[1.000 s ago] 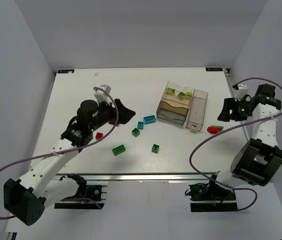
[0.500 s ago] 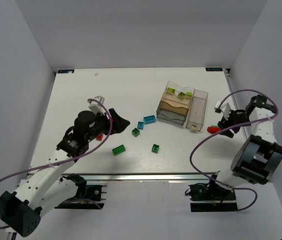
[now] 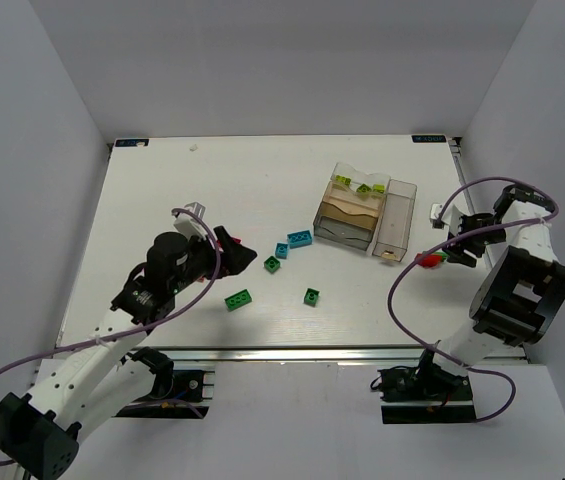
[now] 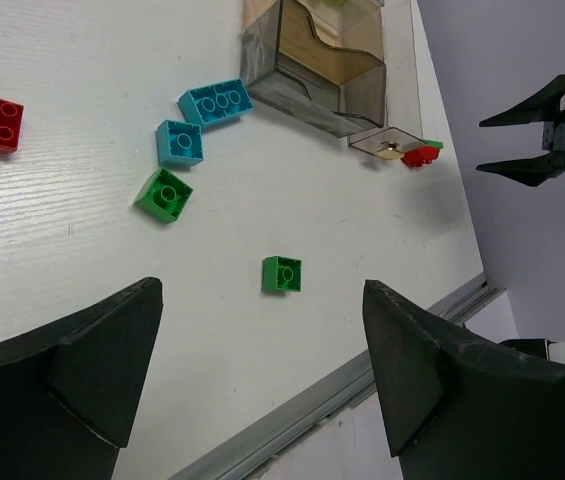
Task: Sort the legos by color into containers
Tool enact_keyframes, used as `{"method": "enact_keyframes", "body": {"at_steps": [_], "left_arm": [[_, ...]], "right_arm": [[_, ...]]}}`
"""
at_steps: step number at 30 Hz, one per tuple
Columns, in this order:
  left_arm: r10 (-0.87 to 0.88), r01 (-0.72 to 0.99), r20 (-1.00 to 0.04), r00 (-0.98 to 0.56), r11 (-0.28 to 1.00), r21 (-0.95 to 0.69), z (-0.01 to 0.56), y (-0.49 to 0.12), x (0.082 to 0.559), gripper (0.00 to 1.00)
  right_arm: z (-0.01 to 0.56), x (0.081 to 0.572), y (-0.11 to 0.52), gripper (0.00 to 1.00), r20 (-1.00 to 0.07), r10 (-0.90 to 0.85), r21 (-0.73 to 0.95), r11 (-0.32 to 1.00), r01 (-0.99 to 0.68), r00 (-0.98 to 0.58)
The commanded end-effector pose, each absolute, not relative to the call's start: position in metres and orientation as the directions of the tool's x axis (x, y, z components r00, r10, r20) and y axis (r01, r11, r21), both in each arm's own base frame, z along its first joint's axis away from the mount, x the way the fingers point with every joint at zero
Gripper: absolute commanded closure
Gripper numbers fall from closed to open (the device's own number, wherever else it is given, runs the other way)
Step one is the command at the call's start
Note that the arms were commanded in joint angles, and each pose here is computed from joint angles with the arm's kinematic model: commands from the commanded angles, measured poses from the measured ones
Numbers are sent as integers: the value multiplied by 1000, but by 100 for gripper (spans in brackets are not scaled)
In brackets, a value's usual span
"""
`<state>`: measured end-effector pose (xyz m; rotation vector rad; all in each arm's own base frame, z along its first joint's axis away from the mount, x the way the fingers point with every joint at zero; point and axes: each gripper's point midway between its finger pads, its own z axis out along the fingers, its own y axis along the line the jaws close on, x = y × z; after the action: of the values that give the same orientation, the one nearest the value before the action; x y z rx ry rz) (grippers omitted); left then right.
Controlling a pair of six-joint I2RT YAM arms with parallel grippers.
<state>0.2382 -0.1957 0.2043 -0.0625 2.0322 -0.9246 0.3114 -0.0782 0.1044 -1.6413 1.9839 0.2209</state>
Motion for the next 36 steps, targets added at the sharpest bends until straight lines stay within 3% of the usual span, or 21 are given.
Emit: {"method": "enact_keyframes", "body": {"at_steps": [1, 36], "left_arm": [[-374, 287, -697, -612, 716, -636, 205, -197, 240, 9], [-341, 283, -685, -643, 726, -627, 192, -204, 247, 9]], "right_arm": [[110, 322, -86, 32, -476, -877, -252, 212, -944, -70], [94, 319, -89, 34, -463, -883, -228, 202, -953, -77]]}}
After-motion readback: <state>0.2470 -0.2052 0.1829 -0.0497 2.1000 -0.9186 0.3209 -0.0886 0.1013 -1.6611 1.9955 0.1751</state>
